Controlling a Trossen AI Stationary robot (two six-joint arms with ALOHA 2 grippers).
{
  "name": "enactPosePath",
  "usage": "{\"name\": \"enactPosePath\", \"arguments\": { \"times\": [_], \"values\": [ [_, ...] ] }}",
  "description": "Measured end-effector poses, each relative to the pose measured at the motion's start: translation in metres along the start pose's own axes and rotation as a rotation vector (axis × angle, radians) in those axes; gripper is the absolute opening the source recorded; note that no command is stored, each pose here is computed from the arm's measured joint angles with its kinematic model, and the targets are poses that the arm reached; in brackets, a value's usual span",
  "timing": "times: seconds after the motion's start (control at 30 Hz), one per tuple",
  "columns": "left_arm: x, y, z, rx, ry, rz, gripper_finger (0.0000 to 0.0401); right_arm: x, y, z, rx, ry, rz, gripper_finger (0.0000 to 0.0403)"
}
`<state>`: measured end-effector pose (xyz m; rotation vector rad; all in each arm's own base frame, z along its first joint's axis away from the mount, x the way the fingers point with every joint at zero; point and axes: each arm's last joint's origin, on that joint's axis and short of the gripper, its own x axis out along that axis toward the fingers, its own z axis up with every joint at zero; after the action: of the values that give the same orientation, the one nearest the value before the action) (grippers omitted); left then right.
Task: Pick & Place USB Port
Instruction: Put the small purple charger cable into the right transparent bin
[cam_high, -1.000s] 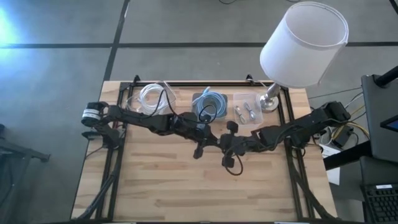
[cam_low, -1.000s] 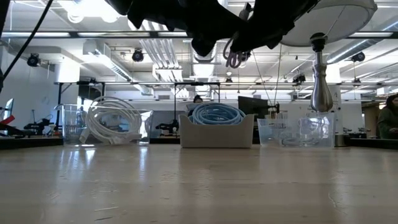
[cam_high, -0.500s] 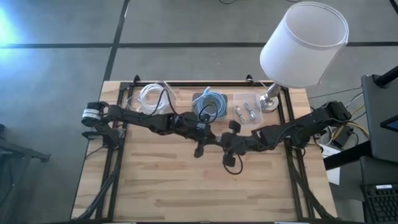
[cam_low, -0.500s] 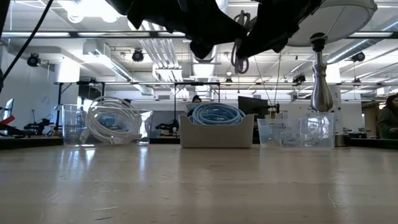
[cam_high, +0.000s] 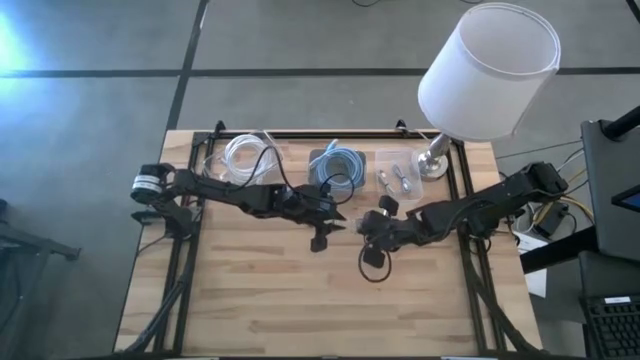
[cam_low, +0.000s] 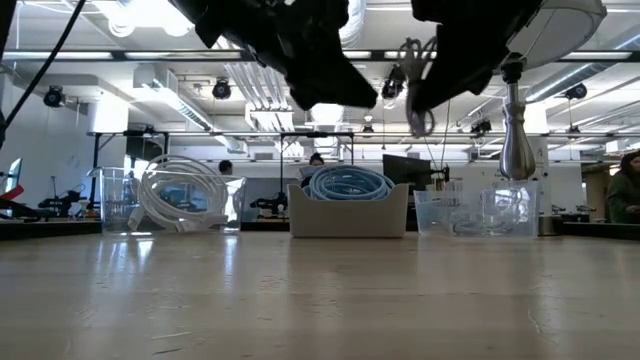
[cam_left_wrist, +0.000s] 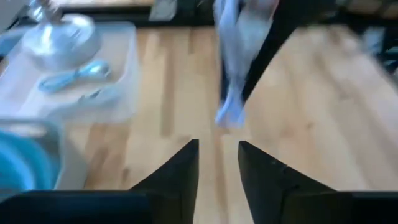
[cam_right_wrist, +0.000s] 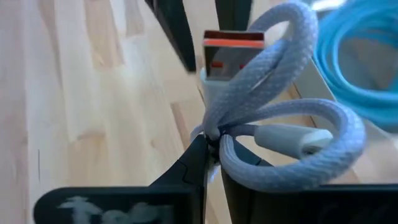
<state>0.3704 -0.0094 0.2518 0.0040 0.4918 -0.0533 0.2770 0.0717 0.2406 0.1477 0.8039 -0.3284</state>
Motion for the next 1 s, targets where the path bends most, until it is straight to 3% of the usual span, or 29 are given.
{"name": "enactPosePath", "arguments": {
  "times": [0.13, 0.27, 0.5, 0.63, 1.0],
  "values": [
    [0.0, 0.001, -0.006, -0.012, 0.058, 0.034, 0.0134, -0.016, -0.012, -0.006, 0.051, 0.057, -0.048, 0.0027],
    [0.0, 0.001, -0.007, -0.023, 0.074, 0.034, 0.0137, -0.043, -0.031, -0.008, 0.121, 0.024, -0.16, 0.0027],
    [0.0, 0.002, -0.004, -0.023, 0.046, 0.039, 0.0129, -0.073, -0.089, -0.009, 0.351, -0.002, -0.401, 0.0027],
    [0.0, 0.002, -0.004, -0.023, 0.038, 0.039, 0.0129, -0.066, -0.123, -0.012, 0.431, 0.088, -0.467, 0.0027],
    [0.0, 0.002, -0.004, -0.036, 0.037, 0.039, 0.0126, 0.001, -0.177, -0.017, 0.389, 0.291, -0.342, 0.0028]
  ]
}}
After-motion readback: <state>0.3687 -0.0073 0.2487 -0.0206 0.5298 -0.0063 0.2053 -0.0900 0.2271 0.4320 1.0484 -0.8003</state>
